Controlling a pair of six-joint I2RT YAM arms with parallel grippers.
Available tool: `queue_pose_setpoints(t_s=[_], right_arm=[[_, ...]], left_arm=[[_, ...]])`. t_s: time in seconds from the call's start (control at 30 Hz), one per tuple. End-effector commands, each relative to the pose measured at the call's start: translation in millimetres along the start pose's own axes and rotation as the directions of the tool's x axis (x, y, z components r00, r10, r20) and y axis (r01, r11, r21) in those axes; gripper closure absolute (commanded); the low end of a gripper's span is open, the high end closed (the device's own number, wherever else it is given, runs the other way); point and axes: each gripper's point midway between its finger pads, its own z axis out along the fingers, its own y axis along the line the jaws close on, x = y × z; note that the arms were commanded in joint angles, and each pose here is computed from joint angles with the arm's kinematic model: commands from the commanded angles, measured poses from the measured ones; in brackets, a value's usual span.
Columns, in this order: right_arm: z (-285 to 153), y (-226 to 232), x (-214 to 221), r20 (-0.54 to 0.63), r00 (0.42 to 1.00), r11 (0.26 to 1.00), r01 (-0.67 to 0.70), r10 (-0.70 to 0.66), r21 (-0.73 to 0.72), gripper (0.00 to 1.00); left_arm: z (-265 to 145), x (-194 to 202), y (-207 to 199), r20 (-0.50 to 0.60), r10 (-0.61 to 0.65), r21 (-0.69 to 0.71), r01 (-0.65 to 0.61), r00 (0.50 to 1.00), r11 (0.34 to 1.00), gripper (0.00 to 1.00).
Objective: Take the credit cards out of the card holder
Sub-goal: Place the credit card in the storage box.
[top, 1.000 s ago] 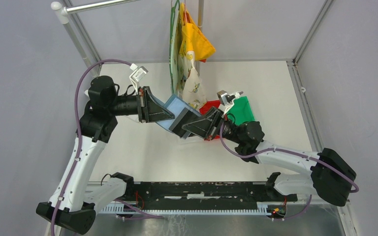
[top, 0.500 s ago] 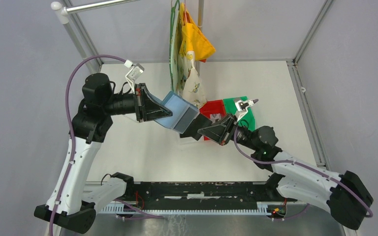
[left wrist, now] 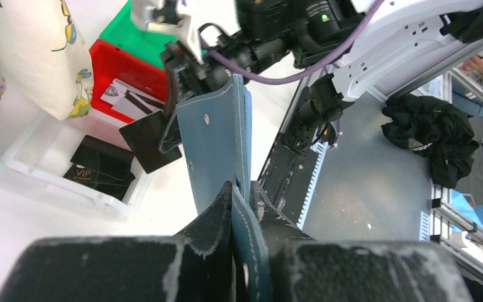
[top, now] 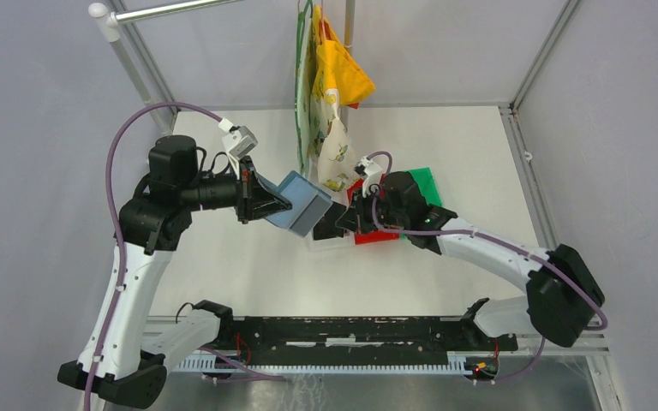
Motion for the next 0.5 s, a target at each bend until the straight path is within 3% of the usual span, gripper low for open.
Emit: queue_pose_setpoints(t_s=[0.0,0.23,0.47], right_arm=[[24.5,-15.7,-11.5,-0.017,0.997,0.994,0.078,-0.077,0.071,1.00],[60.3,-47.4,-0.4,-0.055,0.996,0.980,0.084,-0.076,0.182,1.00],[82.6,-55.0,5.8,-0.060,0.995,0.976,0.095,-0.085,0.196,1.00]], left_arm=[[-8.8,-12.4,-5.7,0.027,0.140,-0.015,-0.139,0.990,0.990,0.98],[-7.0,-3.9,-9.0,0.012,0.122,0.022,-0.122,0.992,0.992,0.98],[-7.3,-2.4,-11.2,0.009,0.108,0.031,-0.108,0.994,0.994,0.98]])
